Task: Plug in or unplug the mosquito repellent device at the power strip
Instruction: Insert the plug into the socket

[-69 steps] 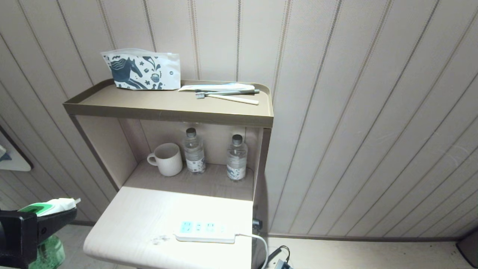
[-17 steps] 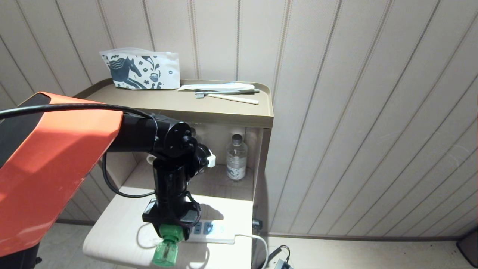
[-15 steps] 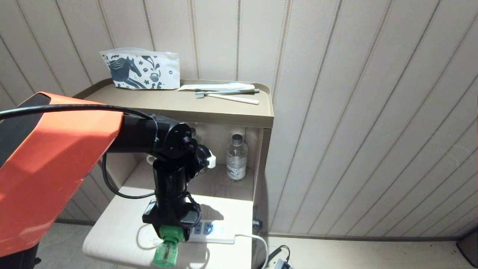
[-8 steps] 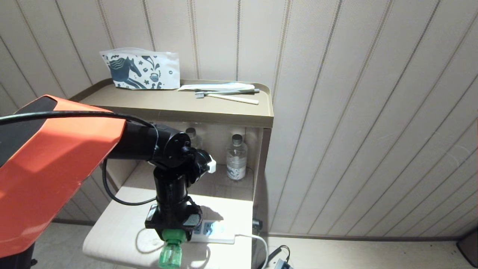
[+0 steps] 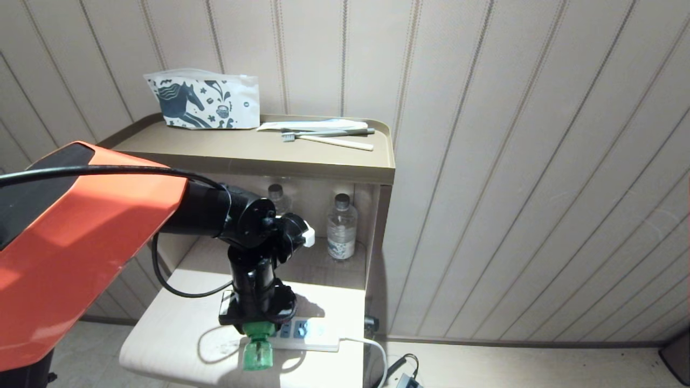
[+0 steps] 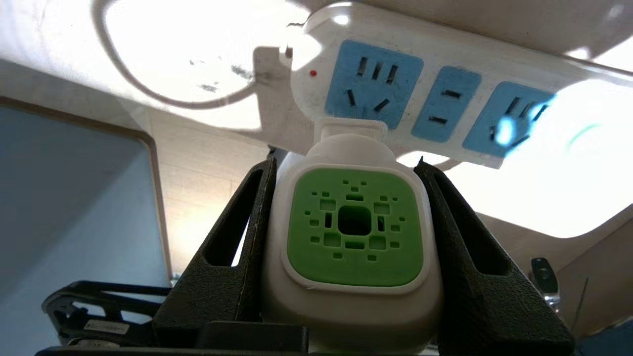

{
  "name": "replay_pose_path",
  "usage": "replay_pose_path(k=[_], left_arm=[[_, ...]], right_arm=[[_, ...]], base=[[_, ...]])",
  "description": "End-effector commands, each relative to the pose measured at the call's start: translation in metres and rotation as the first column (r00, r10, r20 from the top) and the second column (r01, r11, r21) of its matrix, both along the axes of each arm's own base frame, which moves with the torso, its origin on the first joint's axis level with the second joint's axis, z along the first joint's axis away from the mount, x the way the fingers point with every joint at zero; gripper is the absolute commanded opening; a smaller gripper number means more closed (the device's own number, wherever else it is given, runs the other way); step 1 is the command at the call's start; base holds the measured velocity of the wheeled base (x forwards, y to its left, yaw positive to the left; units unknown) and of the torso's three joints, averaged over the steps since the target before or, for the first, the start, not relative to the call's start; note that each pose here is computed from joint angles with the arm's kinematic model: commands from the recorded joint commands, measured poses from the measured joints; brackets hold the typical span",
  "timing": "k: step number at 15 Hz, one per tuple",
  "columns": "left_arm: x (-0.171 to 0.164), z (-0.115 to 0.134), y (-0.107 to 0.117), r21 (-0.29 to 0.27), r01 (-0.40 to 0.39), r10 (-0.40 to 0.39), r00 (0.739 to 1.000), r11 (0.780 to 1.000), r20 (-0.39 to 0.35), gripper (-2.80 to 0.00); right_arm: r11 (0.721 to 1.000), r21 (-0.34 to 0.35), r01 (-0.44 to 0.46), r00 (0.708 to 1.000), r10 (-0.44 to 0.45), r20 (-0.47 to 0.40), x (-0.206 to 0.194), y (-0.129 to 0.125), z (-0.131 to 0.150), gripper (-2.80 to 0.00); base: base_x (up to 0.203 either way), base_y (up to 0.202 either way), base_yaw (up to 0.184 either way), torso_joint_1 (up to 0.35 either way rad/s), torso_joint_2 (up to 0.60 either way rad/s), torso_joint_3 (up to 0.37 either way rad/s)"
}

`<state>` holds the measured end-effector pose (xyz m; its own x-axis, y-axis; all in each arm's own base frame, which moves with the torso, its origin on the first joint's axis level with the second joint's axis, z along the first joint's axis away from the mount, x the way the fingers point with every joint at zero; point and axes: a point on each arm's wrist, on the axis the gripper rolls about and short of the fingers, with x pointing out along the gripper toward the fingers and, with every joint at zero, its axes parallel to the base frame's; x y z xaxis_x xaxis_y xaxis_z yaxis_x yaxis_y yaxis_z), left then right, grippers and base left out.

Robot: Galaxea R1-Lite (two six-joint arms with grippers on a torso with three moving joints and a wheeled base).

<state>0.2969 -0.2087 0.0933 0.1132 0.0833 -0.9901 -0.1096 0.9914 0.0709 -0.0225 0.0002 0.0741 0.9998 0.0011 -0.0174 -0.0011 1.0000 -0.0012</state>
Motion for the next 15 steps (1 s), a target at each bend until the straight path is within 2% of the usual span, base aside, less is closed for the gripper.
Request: replay_pose_path(k=[1,5,15], left_arm=[[0.0009,-0.0006,-0.0006,0.001,-0.017,0.017,1.0,1.0,0.004,-2.8],[0.004,0.0034,-0.0029,-0.021,-0.018,0.019,0.999,1.0,0.029,-2.8],[0.0057,-0.0015,-0.0042,-0.027,-0.01,0.011,0.999,1.0,0.032,-2.8]], right_arm=[[1.0,0.0,0.0,1.0,0.0,0.001,0.0,0.0,0.0,-2.8],[1.0,0.0,0.0,1.0,0.0,0.001,0.0,0.0,0.0,-2.8],[1.0,0.0,-0.002,1.0,0.002,0.001,0.0,0.0,0.0,-2.8]], base=[[0.0,0.0,0.0,0.0,0.0,0.0],[0.0,0.0,0.0,0.0,0.0,0.0],[0.0,0.0,0.0,0.0,0.0,0.0]])
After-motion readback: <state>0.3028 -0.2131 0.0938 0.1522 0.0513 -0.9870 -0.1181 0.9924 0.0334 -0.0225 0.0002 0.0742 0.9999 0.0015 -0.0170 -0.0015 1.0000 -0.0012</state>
